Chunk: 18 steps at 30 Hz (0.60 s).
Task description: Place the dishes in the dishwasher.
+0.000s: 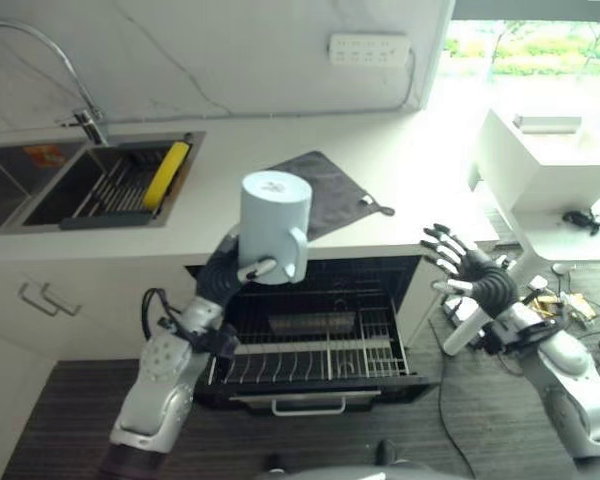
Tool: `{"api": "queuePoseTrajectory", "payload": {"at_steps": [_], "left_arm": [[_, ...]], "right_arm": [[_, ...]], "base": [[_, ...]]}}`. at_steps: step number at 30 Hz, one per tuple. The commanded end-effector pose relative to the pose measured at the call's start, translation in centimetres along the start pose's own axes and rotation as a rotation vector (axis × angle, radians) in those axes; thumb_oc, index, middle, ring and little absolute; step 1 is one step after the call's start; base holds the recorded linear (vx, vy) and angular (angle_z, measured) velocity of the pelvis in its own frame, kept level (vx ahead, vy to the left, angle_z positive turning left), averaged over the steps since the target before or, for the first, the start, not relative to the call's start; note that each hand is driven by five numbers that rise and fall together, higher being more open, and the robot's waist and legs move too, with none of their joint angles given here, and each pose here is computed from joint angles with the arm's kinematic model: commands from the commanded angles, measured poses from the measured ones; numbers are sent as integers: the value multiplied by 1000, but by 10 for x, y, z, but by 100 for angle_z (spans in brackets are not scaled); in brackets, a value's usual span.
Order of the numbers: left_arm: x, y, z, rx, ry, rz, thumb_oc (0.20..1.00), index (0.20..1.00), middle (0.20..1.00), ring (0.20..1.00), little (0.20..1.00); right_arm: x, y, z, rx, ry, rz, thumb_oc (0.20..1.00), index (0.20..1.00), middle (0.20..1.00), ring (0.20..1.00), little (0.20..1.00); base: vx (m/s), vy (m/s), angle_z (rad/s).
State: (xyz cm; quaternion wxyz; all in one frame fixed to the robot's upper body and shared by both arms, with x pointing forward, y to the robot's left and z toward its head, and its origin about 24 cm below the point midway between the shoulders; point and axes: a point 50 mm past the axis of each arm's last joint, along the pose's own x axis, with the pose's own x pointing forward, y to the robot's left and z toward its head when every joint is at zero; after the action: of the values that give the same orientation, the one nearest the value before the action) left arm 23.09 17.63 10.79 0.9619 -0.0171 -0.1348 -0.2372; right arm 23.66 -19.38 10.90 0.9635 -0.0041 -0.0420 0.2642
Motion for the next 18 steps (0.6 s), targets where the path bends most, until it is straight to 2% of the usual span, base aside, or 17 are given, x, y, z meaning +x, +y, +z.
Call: {"api": "queuePoseTrajectory", "payload": {"at_steps": [1,4,5,7,16,18], "left_arm": [[19,-3,10,-36,-41,-149,200,200,200,200,200],[24,-15,-1,-130,20,-301,200,200,200,200,200],[26,-24,-7,-253,45,-393,200,200,200,200,200],[28,-28,-12,-324,51,-432,200,200,200,200,200],[27,-24,-20,-377,65,-456,200,200,200,200,200],[26,-23,-22,-387,70,-459,200,200,200,200,200]], "right_arm": [[18,7,33,12,-160,135,1000,1000,1000,1000,1000],[26,11,40,35,-206,213,1000,1000,1000,1000,1000],[32,19,46,60,-252,313,1000,1000,1000,1000,1000],[36,27,48,69,-266,390,1000,1000,1000,1000,1000],[50,24,54,140,-262,465,1000,1000,1000,1000,1000],[52,28,52,231,-259,510,1000,1000,1000,1000,1000]], "base": [[-34,-36,2],[-46,-39,1],[-54,-25,0],[-28,-13,0],[-4,-2,0],[-16,-9,1]]}}
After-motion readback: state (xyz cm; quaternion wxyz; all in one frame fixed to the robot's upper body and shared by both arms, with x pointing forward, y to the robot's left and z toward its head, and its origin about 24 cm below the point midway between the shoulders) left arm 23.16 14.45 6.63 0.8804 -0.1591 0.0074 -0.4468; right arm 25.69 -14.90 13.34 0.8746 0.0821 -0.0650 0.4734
